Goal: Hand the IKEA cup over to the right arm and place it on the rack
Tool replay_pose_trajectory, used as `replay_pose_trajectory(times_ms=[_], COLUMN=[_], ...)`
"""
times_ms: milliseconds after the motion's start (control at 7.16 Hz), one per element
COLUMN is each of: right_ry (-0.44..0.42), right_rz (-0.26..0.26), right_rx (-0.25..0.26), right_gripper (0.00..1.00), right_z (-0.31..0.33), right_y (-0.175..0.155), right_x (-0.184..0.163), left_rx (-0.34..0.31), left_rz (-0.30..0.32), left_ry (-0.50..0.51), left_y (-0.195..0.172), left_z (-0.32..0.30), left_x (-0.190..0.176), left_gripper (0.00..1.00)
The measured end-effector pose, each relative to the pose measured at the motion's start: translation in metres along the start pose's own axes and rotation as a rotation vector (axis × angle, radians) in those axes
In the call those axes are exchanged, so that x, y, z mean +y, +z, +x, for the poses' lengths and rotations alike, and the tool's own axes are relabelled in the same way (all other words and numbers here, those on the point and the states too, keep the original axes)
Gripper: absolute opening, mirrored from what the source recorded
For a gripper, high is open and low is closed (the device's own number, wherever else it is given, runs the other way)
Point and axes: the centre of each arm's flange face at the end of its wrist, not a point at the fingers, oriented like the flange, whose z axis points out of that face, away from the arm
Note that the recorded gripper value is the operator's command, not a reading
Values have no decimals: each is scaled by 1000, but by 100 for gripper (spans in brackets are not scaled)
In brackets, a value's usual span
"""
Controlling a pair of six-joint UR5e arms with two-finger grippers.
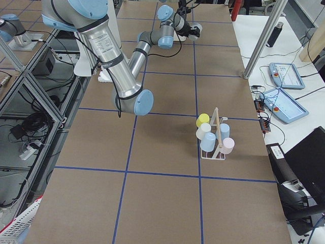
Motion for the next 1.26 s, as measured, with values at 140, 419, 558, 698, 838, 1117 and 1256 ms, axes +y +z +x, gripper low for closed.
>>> replay_pose_trajectory(times_ms=[140,419,558,698,838,1117,1256], right_ry=[-17,-152,-249,-362,-473,-686,-796], right_rz=[-103,-293,-385,-474,-551,-665,-723], right_rx=[30,66,74,69,52,21,15], right_gripper=[54,52,52,51,47,45,45], right_z=[20,62,87,111,132,165,181], right_y=[3,3,0,-3,-7,-10,-7], right_x=[1,13,24,36,48,72,82], left_rx=[-63,-152,-169,-175,-178,-181,-182], left_rz=[9,14,12,10,8,4,3], left_ry=[73,186,210,221,223,222,221], left_y=[-6,-22,-26,-27,-27,-26,-26], left_z=[-25,-77,-88,-93,-95,-97,-98], left_x=[-7,-11,-10,-9,-8,-8,-7], left_gripper=[100,100,100,100,100,100,100])
